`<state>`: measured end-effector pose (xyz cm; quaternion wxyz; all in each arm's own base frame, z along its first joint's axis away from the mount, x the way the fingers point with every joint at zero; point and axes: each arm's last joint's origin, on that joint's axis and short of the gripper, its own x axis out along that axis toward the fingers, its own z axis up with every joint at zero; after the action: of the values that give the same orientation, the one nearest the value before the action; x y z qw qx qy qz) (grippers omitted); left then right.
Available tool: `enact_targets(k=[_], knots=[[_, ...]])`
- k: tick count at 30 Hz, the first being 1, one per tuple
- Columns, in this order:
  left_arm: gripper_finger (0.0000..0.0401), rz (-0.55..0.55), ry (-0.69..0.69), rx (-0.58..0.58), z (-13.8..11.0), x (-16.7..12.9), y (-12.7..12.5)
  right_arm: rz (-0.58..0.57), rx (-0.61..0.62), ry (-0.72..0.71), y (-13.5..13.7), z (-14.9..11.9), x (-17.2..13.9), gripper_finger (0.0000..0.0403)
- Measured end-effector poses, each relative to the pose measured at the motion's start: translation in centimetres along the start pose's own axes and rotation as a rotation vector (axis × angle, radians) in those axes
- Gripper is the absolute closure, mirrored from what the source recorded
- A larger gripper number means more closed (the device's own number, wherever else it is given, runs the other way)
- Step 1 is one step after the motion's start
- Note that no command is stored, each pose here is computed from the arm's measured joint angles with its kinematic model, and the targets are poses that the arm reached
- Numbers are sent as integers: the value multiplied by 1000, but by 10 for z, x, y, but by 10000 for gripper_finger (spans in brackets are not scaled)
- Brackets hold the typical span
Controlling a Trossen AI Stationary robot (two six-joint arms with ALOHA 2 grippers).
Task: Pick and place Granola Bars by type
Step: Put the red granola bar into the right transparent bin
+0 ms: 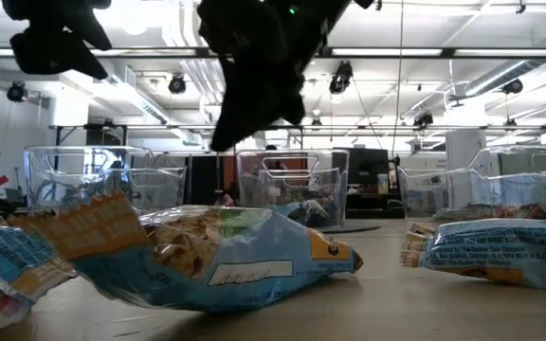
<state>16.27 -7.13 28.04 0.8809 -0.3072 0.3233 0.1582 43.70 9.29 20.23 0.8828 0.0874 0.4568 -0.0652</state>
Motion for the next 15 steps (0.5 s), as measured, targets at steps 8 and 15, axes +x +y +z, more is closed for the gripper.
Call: enact_targets(k=[8, 15], knots=[[224, 5, -13, 60, 0, 0, 0, 78, 34, 170, 7, -24, 33, 292], [224, 22, 6, 52, -5, 5, 5, 15, 3, 161, 19, -33, 35, 171]])
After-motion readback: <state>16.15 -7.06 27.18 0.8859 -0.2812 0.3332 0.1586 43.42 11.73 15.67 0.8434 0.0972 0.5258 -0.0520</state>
